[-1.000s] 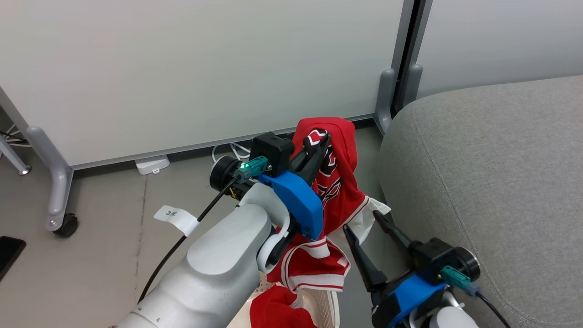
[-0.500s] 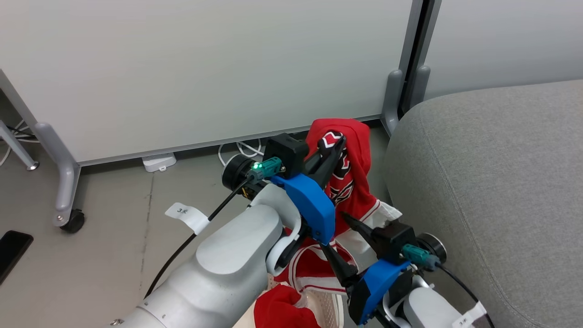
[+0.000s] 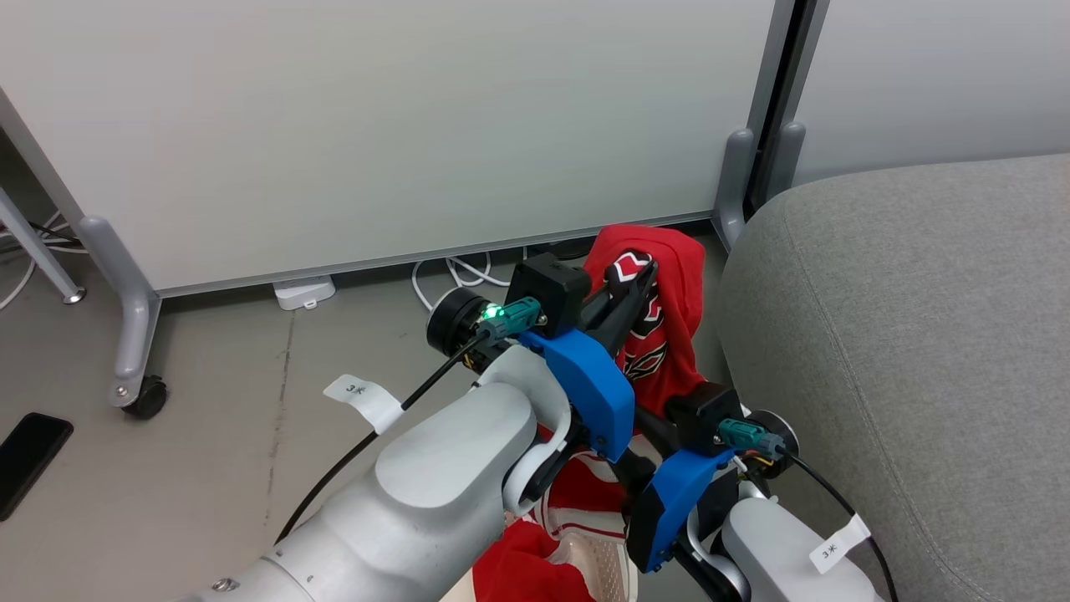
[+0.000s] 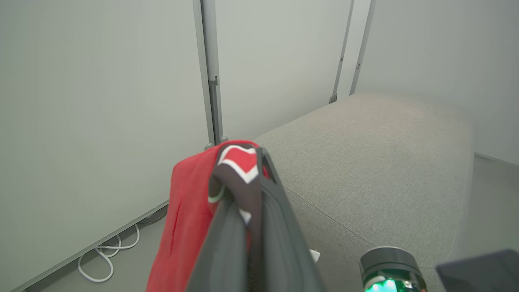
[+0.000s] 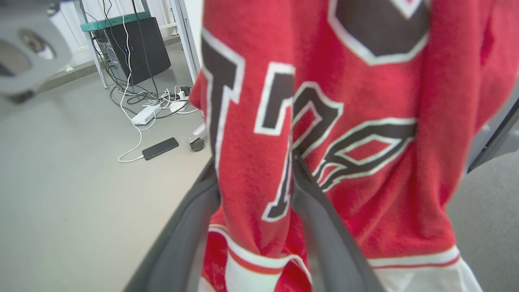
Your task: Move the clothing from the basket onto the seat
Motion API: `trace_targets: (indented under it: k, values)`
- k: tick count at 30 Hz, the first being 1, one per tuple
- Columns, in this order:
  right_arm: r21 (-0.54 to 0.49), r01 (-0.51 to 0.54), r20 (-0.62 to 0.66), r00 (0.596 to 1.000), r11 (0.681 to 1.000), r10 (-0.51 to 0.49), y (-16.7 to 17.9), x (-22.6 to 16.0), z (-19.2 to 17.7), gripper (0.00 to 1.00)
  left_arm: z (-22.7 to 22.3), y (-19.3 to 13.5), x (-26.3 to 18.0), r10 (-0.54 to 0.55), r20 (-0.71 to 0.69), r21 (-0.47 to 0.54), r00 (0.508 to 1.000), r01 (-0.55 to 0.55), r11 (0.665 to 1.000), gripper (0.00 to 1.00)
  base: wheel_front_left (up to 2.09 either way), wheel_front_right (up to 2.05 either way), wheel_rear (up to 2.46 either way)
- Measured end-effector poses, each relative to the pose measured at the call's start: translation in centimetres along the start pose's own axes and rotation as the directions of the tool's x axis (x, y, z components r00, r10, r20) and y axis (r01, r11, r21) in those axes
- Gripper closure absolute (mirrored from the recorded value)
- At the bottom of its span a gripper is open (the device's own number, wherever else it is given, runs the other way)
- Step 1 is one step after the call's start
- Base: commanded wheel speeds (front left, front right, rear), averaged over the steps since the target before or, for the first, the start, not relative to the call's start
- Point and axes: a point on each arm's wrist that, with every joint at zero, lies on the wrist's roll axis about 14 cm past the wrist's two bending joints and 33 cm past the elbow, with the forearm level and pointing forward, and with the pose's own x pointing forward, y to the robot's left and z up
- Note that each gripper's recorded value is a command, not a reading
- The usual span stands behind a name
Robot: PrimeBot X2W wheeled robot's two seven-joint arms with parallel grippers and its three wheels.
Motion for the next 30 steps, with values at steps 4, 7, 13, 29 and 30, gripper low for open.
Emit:
trace_targets:
  k: [4,7,13,29,30]
  values:
    - [0.001,0.004,-0.016,1.0,1.0,-0.004,-0.3,0.1,-0.5,1.0,-0.1,0.1,0.1,0.005,-0.002,0.004,1.0,-0.005,1.0,1.0,0.0,0.0,0.0]
    - [0.003,0.009,-0.018,1.0,1.0,-0.009,-0.5,0.1,-0.6,1.0,-0.2,0.2,0.1,0.009,-0.006,0.004,1.0,-0.009,1.0,1.0,0.0,0.0,0.0]
    - [0.008,0.017,-0.018,1.0,1.0,-0.017,-0.8,0.1,-0.7,1.0,-0.4,0.4,0.3,0.014,-0.011,0.005,1.0,-0.014,1.0,1.0,0.0,0.0,0.0]
    - [0.01,0.033,-0.009,0.999,0.999,-0.033,-1.5,-0.1,-0.6,1.0,-0.5,0.4,0.6,0.012,-0.005,-0.01,1.0,-0.012,1.0,0.0,0.0,0.0,0.0]
    - [0.01,0.034,-0.007,0.999,0.999,-0.034,-1.5,-0.1,-0.6,1.0,-0.6,0.4,0.6,0.012,-0.007,-0.009,1.0,-0.012,1.0,0.0,0.0,0.0,0.0]
